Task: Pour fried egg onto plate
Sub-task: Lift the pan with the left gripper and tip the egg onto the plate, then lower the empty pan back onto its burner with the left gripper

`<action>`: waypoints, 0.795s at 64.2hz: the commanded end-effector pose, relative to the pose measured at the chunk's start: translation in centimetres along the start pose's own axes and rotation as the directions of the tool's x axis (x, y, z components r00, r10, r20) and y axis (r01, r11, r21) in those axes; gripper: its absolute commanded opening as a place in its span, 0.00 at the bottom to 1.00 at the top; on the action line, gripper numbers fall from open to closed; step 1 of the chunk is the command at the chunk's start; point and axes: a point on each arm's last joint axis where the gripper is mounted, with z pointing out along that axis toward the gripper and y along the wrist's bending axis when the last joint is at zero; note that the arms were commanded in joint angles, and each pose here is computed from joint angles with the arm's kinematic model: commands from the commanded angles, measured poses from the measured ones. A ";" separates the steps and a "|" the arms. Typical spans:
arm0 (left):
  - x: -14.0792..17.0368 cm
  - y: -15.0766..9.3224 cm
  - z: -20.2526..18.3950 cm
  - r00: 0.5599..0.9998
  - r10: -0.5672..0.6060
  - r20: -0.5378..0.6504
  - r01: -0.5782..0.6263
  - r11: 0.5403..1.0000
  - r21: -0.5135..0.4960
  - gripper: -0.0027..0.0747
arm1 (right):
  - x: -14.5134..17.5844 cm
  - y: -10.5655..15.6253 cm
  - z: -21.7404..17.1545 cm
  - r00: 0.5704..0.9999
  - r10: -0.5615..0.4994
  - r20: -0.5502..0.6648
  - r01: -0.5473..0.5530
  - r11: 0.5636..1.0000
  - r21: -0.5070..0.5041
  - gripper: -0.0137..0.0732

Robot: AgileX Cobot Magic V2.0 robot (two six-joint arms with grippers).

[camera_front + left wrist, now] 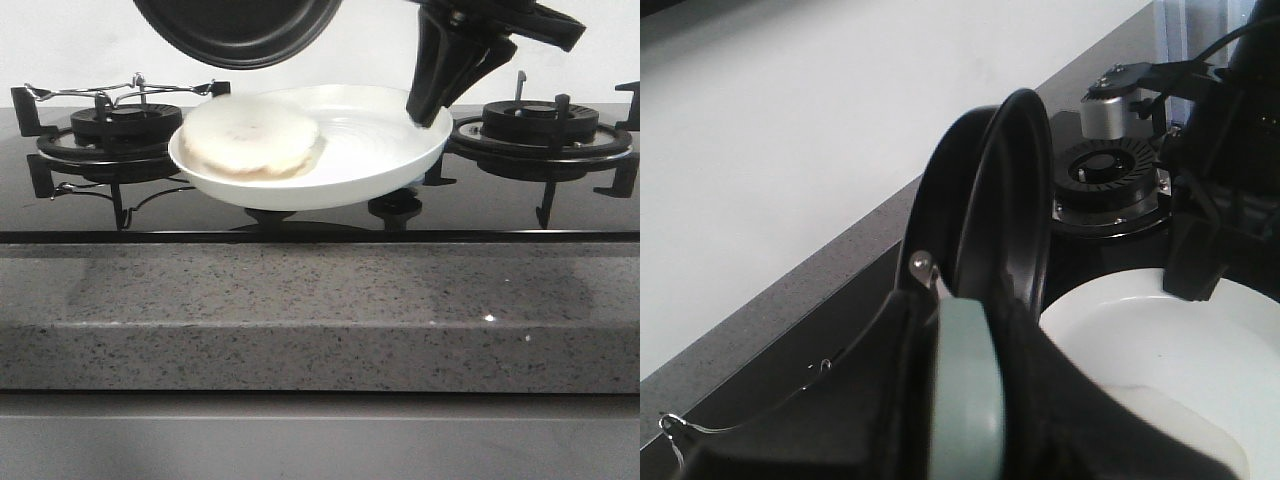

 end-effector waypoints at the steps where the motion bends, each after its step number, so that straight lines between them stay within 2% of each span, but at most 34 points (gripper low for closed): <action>1: -2.3 0.3 -1.0 0.996 -0.017 0.090 0.021 0.999 -0.045 0.01 | -0.7 0.7 -2.4 0.994 -0.009 0.105 0.011 1.000 -0.022 0.08; 7: -2.3 0.4 -1.0 0.995 -0.031 0.091 0.036 0.998 -0.054 0.01 | -0.7 0.7 -2.4 0.994 -0.009 0.105 0.011 1.000 -0.022 0.08; 11: -2.3 0.9 -1.1 0.988 -0.121 0.100 0.131 0.986 -0.101 0.01 | -0.7 0.7 -2.4 0.994 -0.009 0.105 0.011 1.000 -0.022 0.08; 20: -1.5 3.0 -1.4 0.944 -0.299 0.137 0.323 0.923 -0.211 0.01 | -0.7 0.7 -2.4 0.994 -0.009 0.105 0.011 1.000 -0.022 0.08; 24: -0.8 4.3 -1.5 0.901 -0.401 0.169 0.432 0.870 -0.237 0.01 | -0.7 0.7 -2.4 0.994 -0.009 0.105 0.011 1.000 -0.022 0.08; 30: 0.4 6.1 -1.7 0.800 -0.557 0.223 0.599 0.763 -0.245 0.01 | -0.7 0.7 -2.4 0.994 -0.009 0.105 0.011 1.000 -0.022 0.08; 38: 2.7 8.7 -1.7 0.592 -0.751 0.291 0.806 0.561 -0.192 0.01 | -0.7 0.7 -2.4 0.994 -0.009 0.105 0.011 1.000 -0.022 0.08; 47: 5.8 11.2 -1.5 0.381 -0.877 0.292 0.924 0.372 -0.090 0.01 | -0.7 0.7 -2.4 0.994 -0.009 0.105 0.011 1.000 -0.022 0.08; 51: 6.9 12.0 -1.4 0.308 -0.910 0.279 0.950 0.310 -0.037 0.01 | -0.7 0.7 -2.4 0.994 -0.009 0.105 0.011 1.000 -0.022 0.08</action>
